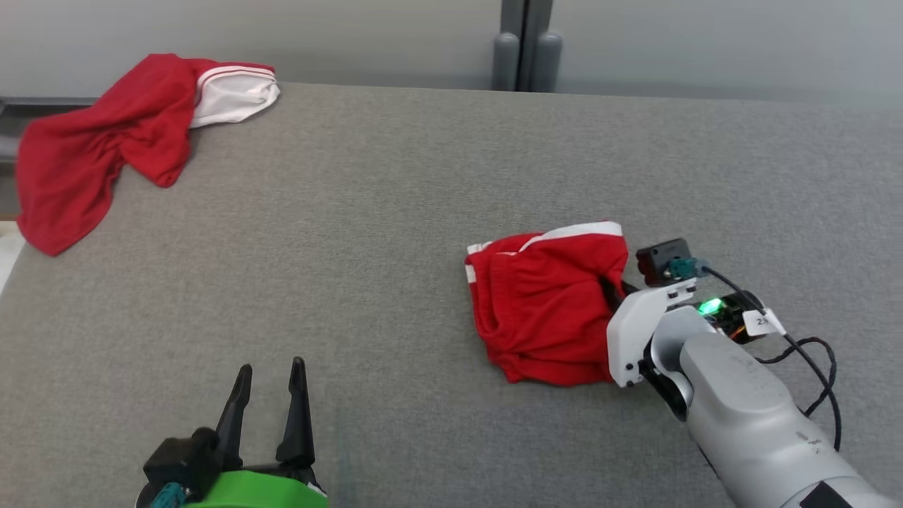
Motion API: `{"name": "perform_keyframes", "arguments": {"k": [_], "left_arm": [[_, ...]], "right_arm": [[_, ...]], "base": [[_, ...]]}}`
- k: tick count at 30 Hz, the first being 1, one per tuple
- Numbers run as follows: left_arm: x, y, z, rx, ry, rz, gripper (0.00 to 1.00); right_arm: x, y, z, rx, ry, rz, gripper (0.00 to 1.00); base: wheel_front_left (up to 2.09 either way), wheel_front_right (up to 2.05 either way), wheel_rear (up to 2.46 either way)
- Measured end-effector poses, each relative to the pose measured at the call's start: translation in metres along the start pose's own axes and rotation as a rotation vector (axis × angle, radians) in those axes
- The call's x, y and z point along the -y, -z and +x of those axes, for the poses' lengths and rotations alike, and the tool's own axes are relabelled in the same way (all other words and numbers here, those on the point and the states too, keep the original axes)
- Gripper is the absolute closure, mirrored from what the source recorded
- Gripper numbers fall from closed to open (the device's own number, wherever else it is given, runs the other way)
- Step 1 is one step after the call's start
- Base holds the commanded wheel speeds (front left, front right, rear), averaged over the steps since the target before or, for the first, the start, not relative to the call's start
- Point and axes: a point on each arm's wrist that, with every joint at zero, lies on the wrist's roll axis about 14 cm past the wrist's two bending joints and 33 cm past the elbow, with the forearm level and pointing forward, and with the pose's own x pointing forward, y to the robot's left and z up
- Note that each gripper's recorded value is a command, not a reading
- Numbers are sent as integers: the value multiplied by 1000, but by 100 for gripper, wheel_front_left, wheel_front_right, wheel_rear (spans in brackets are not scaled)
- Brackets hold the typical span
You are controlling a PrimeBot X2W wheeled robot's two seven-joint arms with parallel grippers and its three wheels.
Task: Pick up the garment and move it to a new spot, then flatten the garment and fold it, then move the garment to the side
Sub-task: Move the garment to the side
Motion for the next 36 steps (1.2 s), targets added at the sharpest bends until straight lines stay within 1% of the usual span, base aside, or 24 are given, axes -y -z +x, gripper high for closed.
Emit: {"name": "perform_keyframes", "arguments": {"k": [6, 13, 20, 24, 29, 33, 36], "left_arm": [[41, -3, 31, 11, 140, 10, 0], [97, 12, 66, -19, 322, 44, 0], [146, 45, 88, -91, 485, 63, 0], [160, 63, 98, -130, 533, 58, 0], [164, 88, 107, -184, 563, 57, 0], [158, 99, 114, -204, 555, 55, 0], [149, 99, 118, -201, 530, 58, 0]], "right_arm": [[77, -15, -25, 68, 172, 8, 100], [162, -10, -74, 104, 387, 51, 100], [218, 11, -122, 108, 559, 97, 100], [234, 26, -130, 86, 607, 115, 100], [256, 32, -129, 66, 650, 101, 100], [279, 32, -127, 35, 680, 60, 100], [299, 22, -127, 27, 708, 18, 100]], "base": [[0, 0, 0], [0, 0, 0], [0, 0, 0], [0, 0, 0], [0, 0, 0], [0, 0, 0], [0, 0, 0]]}}
